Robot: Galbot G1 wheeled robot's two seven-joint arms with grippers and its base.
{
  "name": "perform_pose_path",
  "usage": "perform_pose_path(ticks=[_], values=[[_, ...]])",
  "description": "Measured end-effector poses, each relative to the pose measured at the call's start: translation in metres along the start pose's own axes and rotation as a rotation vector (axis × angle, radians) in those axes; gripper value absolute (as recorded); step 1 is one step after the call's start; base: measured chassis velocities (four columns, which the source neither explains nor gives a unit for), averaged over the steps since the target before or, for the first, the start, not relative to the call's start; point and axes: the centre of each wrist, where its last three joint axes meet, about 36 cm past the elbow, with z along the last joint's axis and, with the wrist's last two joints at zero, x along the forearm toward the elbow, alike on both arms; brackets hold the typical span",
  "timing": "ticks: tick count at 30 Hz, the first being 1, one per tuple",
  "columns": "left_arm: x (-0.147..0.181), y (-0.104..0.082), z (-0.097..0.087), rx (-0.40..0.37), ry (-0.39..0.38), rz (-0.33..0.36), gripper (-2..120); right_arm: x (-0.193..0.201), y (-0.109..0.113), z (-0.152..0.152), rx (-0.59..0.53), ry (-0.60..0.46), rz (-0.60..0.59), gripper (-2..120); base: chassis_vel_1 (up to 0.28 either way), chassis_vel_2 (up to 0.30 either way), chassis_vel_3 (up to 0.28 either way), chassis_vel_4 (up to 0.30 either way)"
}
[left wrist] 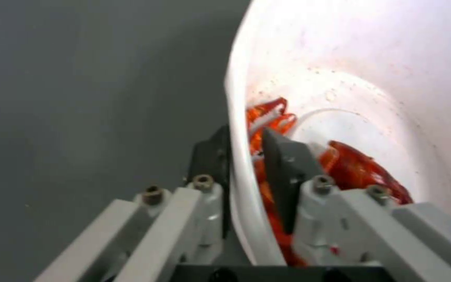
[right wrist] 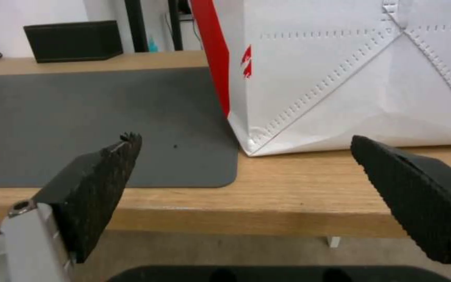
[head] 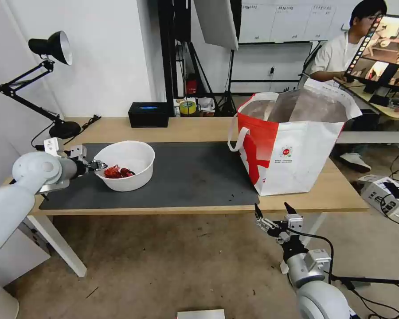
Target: Pick up the trash from the table and place it into the takeout bag.
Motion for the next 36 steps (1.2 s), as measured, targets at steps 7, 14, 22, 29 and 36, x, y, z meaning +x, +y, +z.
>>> perform_pose_path(ticks=[7,14,22,29,36], values=[[0.010,-0.009,-0.002,0.017,-0.021,0.058,0,0.000,0.000,0.000,0.000,0.000,0.000,100,0.000,0.000,0.000,0.000],[0.030,-0.018,-0.025,0.014,-0.090,0.111,0,0.000,0.000,0.000,0.000,0.000,0.000,100,0.000,0.000,0.000,0.000],[0.056,-0.061,-0.057,-0.024,-0.165,0.201,0,0.000,0.000,0.000,0.000,0.000,0.000,100,0.000,0.000,0.000,0.000],[0.069,-0.114,-0.079,-0.054,-0.216,0.295,0,0.000,0.000,0.000,0.000,0.000,0.000,100,0.000,0.000,0.000,0.000],[0.072,-0.202,-0.121,-0.076,-0.256,0.384,0,0.000,0.000,0.000,0.000,0.000,0.000,100,0.000,0.000,0.000,0.000]])
